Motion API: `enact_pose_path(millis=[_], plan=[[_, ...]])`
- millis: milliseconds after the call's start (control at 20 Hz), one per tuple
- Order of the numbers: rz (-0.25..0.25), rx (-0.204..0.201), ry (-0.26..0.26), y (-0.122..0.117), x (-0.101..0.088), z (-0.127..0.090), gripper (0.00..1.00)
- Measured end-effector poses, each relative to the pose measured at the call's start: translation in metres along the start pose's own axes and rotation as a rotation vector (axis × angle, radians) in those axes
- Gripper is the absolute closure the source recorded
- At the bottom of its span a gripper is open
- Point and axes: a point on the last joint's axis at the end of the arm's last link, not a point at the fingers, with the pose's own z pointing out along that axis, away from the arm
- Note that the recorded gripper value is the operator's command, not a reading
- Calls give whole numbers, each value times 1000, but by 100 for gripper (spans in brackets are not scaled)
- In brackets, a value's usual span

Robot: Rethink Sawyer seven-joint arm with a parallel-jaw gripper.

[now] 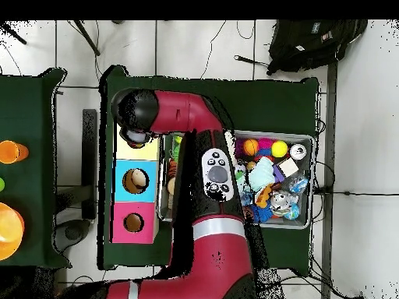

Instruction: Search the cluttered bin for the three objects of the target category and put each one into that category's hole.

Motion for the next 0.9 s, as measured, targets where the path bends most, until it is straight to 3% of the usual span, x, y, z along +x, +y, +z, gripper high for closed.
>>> enact_pose_path(millis=[500,900], plan=[[-15,-23,2,9,19,8,100],[-25,-34,-2,17,23,4,100]])
